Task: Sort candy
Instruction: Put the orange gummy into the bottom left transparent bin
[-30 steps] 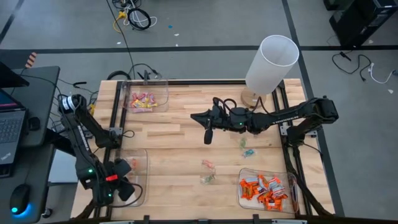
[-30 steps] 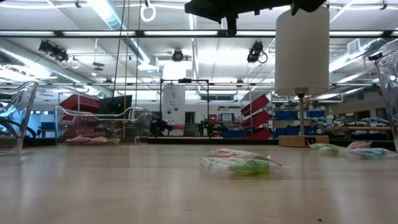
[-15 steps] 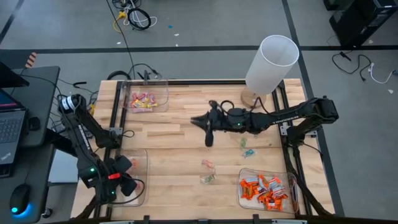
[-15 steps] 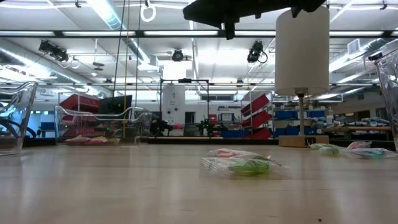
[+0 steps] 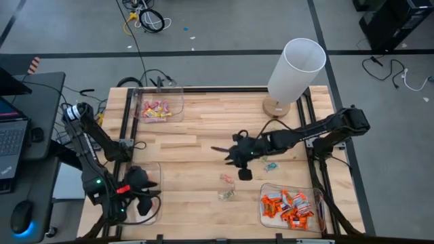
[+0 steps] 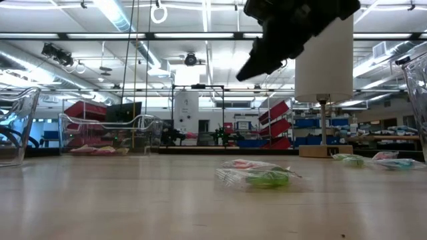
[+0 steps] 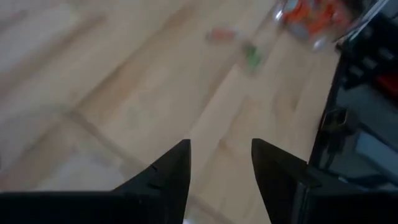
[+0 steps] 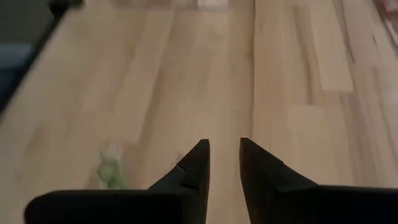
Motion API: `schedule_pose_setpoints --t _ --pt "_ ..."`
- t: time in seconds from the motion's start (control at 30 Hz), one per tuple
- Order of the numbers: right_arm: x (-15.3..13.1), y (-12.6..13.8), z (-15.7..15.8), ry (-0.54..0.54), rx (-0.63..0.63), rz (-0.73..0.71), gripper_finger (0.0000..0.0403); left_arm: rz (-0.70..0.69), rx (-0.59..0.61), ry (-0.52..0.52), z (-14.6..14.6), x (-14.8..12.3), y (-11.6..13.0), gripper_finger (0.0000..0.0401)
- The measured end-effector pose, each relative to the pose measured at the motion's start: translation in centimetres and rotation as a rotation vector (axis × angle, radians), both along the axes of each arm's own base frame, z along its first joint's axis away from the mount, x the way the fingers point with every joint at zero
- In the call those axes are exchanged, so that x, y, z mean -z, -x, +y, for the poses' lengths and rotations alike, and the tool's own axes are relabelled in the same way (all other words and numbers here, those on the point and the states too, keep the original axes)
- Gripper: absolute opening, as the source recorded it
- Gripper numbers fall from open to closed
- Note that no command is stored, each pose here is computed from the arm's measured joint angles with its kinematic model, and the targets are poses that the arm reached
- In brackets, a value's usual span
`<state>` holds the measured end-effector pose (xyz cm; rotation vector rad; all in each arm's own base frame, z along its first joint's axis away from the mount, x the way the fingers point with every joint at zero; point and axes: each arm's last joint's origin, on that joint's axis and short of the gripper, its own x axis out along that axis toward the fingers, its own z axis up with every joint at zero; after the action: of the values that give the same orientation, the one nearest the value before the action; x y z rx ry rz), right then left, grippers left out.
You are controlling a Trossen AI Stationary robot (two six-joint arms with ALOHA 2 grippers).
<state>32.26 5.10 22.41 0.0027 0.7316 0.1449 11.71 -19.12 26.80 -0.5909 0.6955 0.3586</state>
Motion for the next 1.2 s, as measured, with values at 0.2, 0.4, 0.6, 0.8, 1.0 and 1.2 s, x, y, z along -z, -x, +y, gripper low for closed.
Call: schedule_pose_setpoints --t 0.2,0.4,0.6,0.8,1.0,1.2 --pt "1.3 0.2 2.1 0.023 0.073 0.061 0.0111 -0.081 0.027 -0.123 0.3 -0.3 -0.7 0.0172" --pt "5.5 -1.1 2.7 -0.083 0.284 0.163 0.0139 -0.116 0.033 -0.202 0.5 -0.4 -1.1 0.0172" --pt "8.9 -2.0 3.8 -0.108 0.287 0.227 0.015 -0.123 0.033 -0.226 0.6 -0.4 -1.2 0.0172" --pt "9.7 -1.9 4.0 -0.209 0.294 0.292 0.0155 -0.149 0.021 -0.238 0.7 -0.5 -1.2 0.0172" --pt "10.1 -2.1 3.5 -0.219 0.292 0.312 0.0151 -0.234 -0.019 -0.298 0.8 -0.8 -1.3 0.0172" --pt "9.7 -3.1 1.3 -0.197 0.327 0.222 0.0149 -0.278 -0.009 -0.389 0.8 -0.9 -1.4 0.0172"
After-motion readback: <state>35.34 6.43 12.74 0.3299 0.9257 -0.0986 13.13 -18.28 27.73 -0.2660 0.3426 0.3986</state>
